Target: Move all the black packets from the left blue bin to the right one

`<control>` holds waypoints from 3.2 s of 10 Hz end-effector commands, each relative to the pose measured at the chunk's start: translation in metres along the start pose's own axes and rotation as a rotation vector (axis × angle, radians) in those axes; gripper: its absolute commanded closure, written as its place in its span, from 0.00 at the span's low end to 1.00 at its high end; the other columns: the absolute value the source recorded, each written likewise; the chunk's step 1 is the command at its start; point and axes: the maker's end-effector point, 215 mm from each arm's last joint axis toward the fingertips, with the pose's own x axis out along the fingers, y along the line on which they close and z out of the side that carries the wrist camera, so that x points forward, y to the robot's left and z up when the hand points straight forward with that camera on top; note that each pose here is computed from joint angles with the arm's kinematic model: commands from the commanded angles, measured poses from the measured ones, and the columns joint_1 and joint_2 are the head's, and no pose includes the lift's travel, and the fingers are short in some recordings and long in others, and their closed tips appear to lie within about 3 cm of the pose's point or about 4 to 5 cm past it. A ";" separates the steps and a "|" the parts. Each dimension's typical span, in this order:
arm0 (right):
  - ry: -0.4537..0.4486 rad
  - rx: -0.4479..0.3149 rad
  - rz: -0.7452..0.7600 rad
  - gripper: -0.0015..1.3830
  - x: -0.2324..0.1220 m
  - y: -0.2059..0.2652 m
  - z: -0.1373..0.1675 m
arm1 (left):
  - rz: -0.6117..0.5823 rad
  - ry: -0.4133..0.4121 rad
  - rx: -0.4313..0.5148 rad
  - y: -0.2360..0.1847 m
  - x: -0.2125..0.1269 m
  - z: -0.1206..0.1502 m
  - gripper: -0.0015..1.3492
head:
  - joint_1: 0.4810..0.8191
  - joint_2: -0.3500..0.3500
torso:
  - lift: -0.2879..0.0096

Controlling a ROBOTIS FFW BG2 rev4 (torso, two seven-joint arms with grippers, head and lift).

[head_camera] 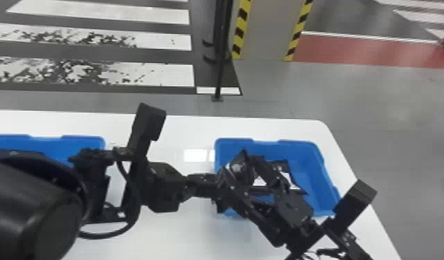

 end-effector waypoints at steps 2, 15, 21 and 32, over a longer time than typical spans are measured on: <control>-0.005 0.004 -0.034 0.89 0.000 -0.005 0.003 | -0.022 0.001 0.005 -0.008 0.003 0.000 0.89 | 0.63 0.24 | 0.49; 0.017 -0.069 -0.215 0.92 0.004 -0.129 -0.005 | 0.396 -0.304 -0.137 0.101 -0.170 -0.036 0.12 | 0.63 0.40 | 0.49; 0.051 -0.160 -0.387 0.07 -0.028 -0.224 0.000 | 0.668 -0.382 -0.095 0.146 -0.279 -0.051 0.12 | 0.63 0.51 | 0.49; 0.015 -0.192 -0.527 0.11 -0.172 -0.110 0.019 | 1.018 -0.292 -0.233 0.276 -0.377 -0.074 0.12 | 0.63 0.77 | 0.49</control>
